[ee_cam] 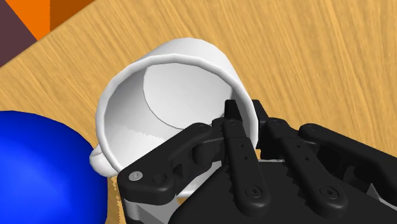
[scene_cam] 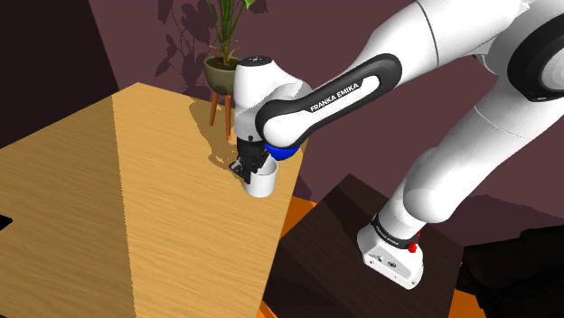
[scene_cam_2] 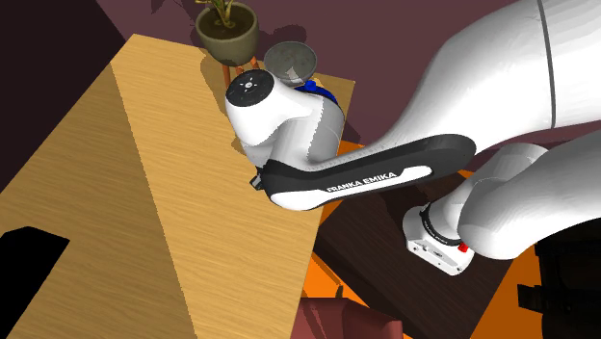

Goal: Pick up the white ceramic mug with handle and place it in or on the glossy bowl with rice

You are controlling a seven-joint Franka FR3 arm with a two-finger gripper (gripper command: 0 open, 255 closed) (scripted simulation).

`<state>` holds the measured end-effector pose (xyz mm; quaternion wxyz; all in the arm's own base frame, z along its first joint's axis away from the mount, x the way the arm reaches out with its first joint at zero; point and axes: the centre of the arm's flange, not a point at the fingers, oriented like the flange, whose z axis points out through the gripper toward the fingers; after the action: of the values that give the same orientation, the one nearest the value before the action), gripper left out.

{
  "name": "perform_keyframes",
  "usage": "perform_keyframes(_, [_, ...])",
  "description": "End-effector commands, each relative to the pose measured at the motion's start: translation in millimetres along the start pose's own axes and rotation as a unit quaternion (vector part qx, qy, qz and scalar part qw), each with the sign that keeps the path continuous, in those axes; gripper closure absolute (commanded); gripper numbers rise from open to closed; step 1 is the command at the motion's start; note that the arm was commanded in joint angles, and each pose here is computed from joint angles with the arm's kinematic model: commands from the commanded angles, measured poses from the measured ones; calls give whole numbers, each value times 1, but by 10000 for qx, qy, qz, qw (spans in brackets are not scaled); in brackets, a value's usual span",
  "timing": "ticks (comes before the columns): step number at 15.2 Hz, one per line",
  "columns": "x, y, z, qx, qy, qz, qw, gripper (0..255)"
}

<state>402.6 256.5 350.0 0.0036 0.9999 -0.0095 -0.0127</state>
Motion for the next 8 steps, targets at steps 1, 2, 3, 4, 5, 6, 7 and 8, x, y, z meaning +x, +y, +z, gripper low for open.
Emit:
perform_keyframes(1, [0,0,0,0,0,0,10000,255])
perform_keyframes(2, [0,0,0,0,0,0,10000,255])
perform_keyframes(3, [0,0,0,0,0,0,10000,255])
perform_keyframes(4, [0,0,0,0,0,0,10000,255])
perform_keyframes(5, [0,0,0,0,0,0,10000,255])
perform_keyframes(6, [0,0,-5,0,0,0,10000,255])
perform_keyframes(7, [0,0,-10,0,0,0,10000,255])
perform_keyframes(8, [0,0,-16,0,0,0,10000,255])
